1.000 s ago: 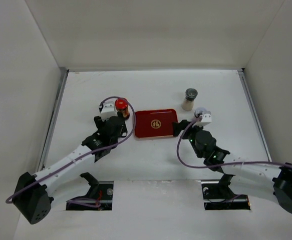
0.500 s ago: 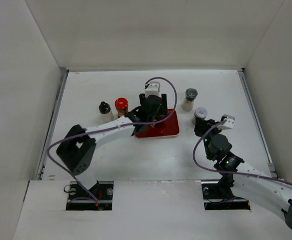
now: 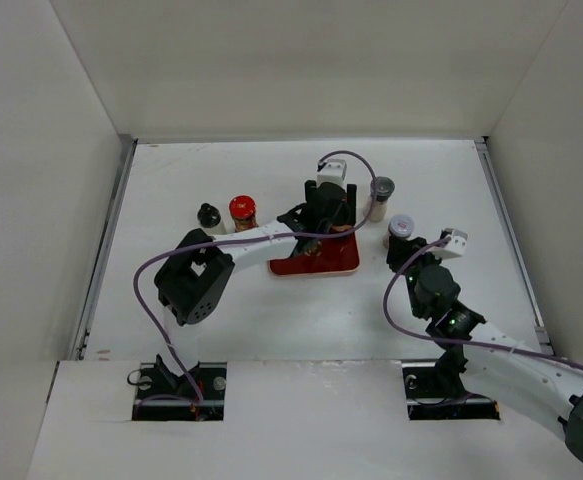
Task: Organize the condiment bottles
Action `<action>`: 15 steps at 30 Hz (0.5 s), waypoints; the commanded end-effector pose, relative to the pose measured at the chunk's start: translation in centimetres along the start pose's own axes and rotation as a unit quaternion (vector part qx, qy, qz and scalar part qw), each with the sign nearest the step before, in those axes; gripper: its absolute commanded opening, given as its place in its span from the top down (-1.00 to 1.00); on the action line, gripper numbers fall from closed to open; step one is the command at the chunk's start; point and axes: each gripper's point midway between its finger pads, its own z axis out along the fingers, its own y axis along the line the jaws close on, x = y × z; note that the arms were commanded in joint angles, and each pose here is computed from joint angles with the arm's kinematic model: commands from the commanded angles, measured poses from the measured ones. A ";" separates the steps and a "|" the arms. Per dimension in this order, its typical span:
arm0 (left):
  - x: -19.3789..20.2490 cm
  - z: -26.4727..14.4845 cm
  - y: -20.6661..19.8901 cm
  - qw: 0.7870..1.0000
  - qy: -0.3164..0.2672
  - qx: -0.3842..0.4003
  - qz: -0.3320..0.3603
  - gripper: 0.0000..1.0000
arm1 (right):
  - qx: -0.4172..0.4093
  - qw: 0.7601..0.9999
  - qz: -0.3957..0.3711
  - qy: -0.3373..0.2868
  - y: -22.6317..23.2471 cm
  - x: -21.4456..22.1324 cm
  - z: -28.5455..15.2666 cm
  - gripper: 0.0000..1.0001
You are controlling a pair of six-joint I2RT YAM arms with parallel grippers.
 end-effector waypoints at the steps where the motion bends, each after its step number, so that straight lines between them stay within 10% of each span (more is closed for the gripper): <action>1: -6.7 -0.9 -3.2 0.995 -0.092 0.041 -0.027 0.02 | -0.012 1.000 0.016 -0.002 0.4 -0.1 0.1 0.34; 8: -6.5 -1.8 -3.3 0.995 -0.090 0.032 0.003 -0.74 | -0.006 1.000 0.015 -0.003 0.1 0.0 0.2 0.28; 15: -9.2 -4.7 -2.3 0.992 -0.126 0.015 -0.009 -0.82 | -0.008 1.000 0.021 -0.009 0.0 -0.4 0.1 0.28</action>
